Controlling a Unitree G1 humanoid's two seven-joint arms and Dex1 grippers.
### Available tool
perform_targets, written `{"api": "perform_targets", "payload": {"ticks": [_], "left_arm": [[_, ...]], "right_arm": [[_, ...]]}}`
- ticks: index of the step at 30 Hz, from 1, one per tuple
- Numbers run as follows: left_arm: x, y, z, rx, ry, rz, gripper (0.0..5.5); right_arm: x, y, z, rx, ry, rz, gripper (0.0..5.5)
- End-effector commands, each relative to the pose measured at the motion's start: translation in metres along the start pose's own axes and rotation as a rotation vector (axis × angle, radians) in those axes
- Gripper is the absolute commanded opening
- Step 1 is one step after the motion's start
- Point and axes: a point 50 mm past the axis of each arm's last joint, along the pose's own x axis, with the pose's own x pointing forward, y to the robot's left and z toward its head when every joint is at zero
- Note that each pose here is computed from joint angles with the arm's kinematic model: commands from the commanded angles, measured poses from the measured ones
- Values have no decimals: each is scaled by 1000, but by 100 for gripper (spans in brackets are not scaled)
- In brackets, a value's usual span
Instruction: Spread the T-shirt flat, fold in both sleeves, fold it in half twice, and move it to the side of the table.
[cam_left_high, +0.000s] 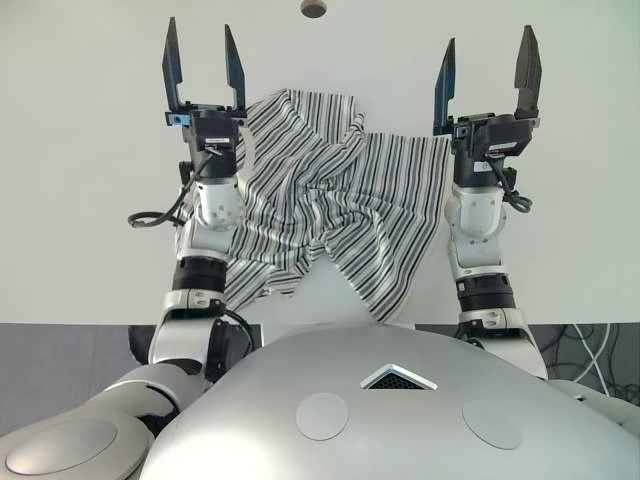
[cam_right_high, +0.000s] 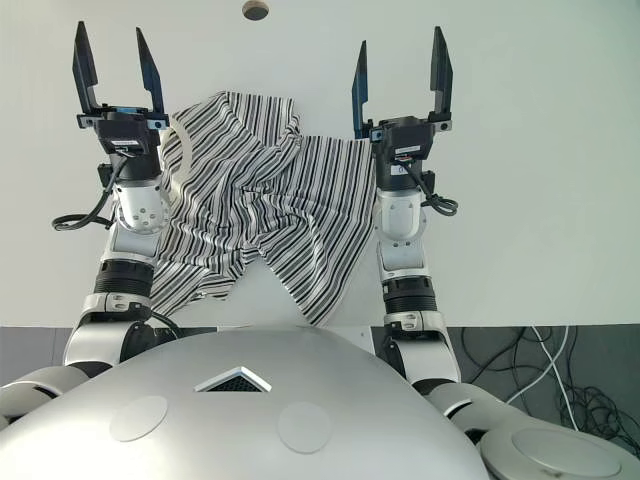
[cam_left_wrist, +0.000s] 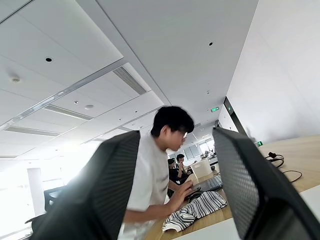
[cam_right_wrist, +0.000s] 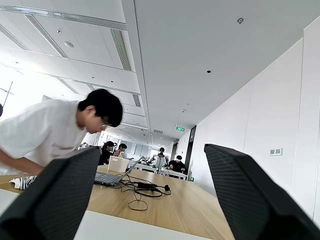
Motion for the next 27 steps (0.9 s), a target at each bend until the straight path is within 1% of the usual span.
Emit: {"api": "perform_targets", "payload": {"ticks": [1, 27], "left_arm": [[5, 0, 1, -1, -23, 1, 270], [9, 0, 10, -34, -47, -1, 270]], "right_arm": [[3, -1, 0, 1, -14, 1, 386], [4, 0, -1, 5, -4, 19, 386]]}}
